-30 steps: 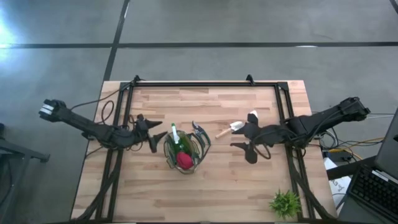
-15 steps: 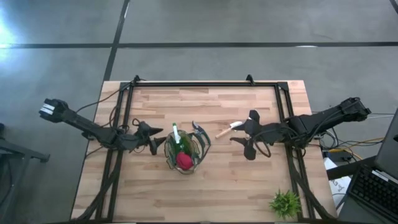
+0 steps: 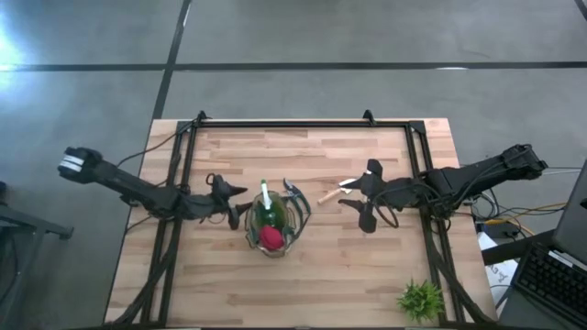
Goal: Pick & Place Garden tools in Gardening bag
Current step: Adjust the gardening bag, then put the green shear scissors into the gardening bag
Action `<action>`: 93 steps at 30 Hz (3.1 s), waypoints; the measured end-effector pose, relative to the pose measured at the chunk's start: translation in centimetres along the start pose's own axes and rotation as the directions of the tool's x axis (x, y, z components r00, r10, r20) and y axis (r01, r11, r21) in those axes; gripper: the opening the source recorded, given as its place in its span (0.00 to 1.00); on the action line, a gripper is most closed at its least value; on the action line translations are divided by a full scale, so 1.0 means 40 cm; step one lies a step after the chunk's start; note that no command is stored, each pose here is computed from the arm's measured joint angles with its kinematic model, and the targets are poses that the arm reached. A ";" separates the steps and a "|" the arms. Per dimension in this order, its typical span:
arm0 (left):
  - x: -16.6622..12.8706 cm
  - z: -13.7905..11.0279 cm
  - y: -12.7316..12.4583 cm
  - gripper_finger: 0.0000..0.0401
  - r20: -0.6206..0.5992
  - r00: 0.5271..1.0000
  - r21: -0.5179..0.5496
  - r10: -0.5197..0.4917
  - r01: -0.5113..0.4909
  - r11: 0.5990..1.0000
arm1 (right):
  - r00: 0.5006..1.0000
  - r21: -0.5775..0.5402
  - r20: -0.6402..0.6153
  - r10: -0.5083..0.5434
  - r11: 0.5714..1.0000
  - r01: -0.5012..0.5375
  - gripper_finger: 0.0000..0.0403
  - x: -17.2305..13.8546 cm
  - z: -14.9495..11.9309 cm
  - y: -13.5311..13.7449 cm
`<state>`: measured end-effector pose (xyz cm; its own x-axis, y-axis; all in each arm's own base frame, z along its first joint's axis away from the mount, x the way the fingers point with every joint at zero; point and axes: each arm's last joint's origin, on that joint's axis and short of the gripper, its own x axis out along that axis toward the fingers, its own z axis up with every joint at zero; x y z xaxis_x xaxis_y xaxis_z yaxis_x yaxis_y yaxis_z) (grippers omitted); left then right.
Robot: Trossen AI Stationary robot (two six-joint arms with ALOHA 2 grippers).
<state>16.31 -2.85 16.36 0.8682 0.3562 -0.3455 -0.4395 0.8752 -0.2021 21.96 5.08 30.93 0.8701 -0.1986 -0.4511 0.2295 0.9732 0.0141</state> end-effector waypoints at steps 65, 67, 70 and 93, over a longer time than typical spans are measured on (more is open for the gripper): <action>0.035 0.104 -0.089 0.61 -0.300 0.912 0.158 -0.280 0.337 0.928 | 0.991 0.064 -0.131 -0.036 0.997 0.045 0.42 0.000 -0.037 -0.010; 0.031 0.103 -0.086 0.61 -0.311 0.910 0.153 -0.274 0.332 0.931 | 0.991 0.064 -0.131 -0.037 0.997 0.045 0.41 0.001 -0.039 -0.010; 0.026 0.105 -0.084 0.61 -0.310 0.910 0.151 -0.274 0.332 0.931 | 0.994 0.090 -0.103 -0.024 0.995 0.033 0.40 0.012 -0.048 -0.007; -0.046 0.162 -0.052 0.61 -0.186 0.950 0.142 -0.253 0.280 0.949 | 0.983 0.302 -0.177 0.053 0.953 0.003 0.38 0.236 -0.135 -0.090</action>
<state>17.12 -3.18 23.37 0.8926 0.0563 -0.4473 -0.1412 0.9772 -0.1588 26.98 0.32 21.81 0.7901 -0.1235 -0.6004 0.3535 0.8920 0.2818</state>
